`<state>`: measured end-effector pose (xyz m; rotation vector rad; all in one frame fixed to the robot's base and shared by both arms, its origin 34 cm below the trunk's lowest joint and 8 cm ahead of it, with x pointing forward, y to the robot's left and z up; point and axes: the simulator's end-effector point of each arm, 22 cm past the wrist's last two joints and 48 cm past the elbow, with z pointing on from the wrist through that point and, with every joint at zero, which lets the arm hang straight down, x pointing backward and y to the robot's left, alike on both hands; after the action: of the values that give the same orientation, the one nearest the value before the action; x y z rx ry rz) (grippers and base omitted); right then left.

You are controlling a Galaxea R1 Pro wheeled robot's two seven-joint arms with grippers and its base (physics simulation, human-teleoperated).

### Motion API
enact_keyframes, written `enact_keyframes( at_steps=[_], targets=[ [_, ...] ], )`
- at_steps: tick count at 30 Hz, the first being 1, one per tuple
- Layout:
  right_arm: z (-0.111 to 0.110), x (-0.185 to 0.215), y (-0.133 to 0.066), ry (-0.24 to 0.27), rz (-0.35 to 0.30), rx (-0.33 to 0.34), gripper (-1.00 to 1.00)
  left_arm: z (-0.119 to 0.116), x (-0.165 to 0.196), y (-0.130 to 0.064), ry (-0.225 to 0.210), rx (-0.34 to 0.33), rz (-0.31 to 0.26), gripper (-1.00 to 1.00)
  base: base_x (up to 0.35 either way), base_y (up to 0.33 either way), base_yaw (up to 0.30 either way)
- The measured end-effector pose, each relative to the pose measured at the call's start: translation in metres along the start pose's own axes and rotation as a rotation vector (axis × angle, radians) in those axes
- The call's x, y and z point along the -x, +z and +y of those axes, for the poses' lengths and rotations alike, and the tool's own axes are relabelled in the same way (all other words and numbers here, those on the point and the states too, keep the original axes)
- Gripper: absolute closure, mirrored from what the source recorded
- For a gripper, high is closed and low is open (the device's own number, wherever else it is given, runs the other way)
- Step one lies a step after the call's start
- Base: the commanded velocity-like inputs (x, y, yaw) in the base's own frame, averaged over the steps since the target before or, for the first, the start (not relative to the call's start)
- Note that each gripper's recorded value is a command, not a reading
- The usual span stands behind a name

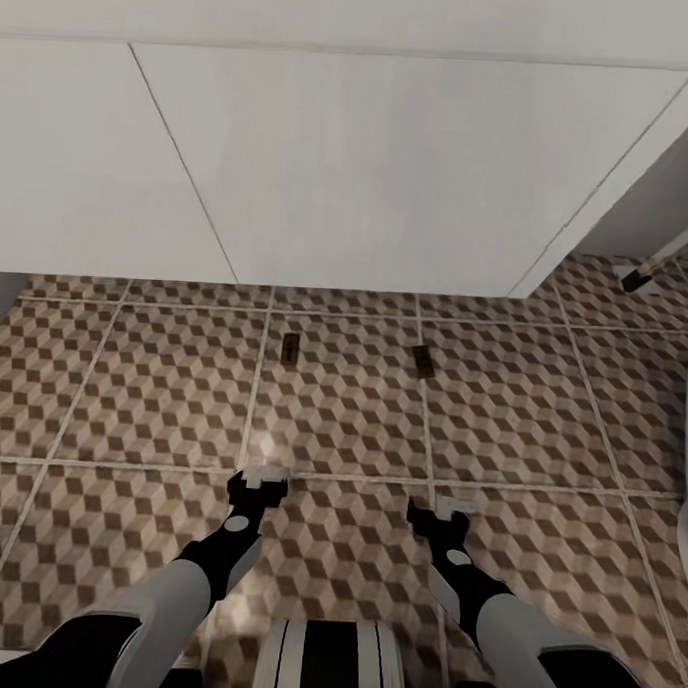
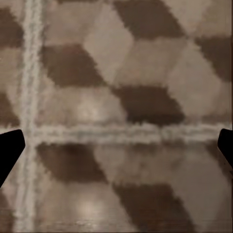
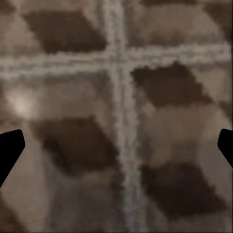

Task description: Take the four mousetraps from the cabinet in the bathroom and place them on the bathroom floor. Make sure all four end up on the same floor surface, and ensure that at least two of them are either under or directly next to the same bathroom sink.

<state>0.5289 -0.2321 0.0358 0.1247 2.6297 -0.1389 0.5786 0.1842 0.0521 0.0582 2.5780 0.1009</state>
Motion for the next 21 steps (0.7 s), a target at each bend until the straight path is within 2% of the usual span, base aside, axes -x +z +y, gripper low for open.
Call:
enact_keyframes(
  at_steps=[8,21],
  targets=[
    [0.0001,0.0004,-0.0002,0.000,-0.001,0.000,-1.00,-0.0007,0.0013,-0.0004,-0.002,0.000,-0.007,-1.00,-0.116,0.000,0.000],
    [0.0001,0.0006,-0.0002,-0.001,-0.001,0.000,-1.00,-0.0024,-0.0011,-0.0013,-0.005,-0.002,-0.002,-1.00,-0.017,0.000,0.000]
  ],
)
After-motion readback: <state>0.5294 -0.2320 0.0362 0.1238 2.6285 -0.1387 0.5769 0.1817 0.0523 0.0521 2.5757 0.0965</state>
